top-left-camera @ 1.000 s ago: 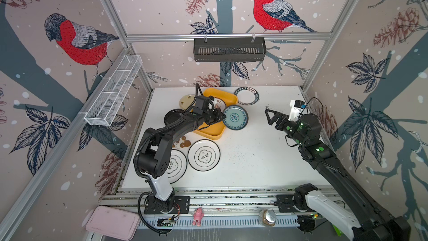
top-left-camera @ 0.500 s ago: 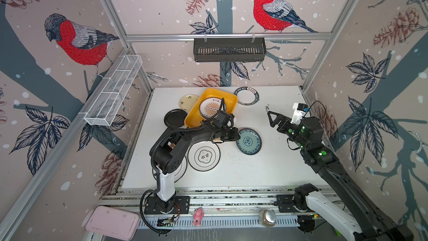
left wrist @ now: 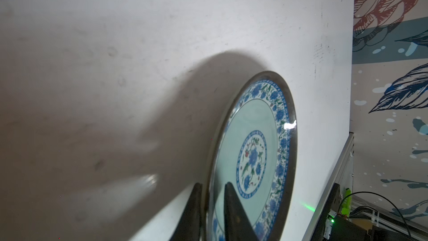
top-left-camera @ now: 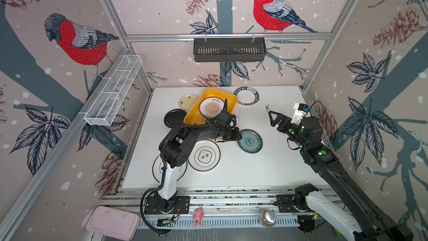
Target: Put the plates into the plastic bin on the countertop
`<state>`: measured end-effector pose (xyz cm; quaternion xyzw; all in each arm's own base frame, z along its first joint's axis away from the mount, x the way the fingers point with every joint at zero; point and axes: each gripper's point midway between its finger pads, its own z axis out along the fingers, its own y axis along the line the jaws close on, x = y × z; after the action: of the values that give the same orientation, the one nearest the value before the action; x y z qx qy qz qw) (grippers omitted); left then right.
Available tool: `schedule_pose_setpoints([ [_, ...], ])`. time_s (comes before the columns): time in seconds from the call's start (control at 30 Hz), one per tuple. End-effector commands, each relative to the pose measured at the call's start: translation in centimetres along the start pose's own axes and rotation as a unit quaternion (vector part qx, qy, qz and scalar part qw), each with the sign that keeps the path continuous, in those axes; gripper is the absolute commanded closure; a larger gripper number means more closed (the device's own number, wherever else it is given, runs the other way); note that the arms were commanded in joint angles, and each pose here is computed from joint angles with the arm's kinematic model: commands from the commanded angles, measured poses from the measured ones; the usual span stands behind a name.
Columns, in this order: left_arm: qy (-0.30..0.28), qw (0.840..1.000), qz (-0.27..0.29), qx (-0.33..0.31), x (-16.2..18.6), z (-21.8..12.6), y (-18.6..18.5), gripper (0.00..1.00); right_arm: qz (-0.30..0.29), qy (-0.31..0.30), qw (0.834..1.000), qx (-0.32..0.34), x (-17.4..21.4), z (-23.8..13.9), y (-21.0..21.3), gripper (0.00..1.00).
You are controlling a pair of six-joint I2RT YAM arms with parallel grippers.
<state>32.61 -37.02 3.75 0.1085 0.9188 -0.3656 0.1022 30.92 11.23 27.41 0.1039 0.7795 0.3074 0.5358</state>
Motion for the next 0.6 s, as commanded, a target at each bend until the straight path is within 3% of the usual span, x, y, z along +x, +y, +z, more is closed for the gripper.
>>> schedule_pose_setpoints([
  [0.0,-0.003,1.0,0.001,-0.011,-0.3,-0.1,0.2,0.71,0.0,-0.011,1.0,0.003,-0.6,-0.1,0.0,0.0],
  [0.17,-0.014,1.0,0.008,-0.021,-0.8,-0.6,0.0,0.44,0.001,-0.01,1.0,0.005,-0.6,-0.1,-0.1,0.0],
  [0.3,-0.03,0.999,0.023,-0.03,-1.4,-1.6,-0.5,0.29,0.002,-0.009,1.0,0.007,-0.5,-0.1,-0.2,0.0],
  [0.43,-0.053,0.996,0.047,-0.052,-2.2,-3.0,-1.2,0.2,0.006,-0.009,1.0,0.009,-0.4,-0.1,-0.4,0.0],
  [0.57,-0.09,0.991,0.093,-0.021,-3.1,-5.0,-3.8,0.14,0.011,-0.011,1.0,0.011,-0.3,0.1,-0.7,0.0],
])
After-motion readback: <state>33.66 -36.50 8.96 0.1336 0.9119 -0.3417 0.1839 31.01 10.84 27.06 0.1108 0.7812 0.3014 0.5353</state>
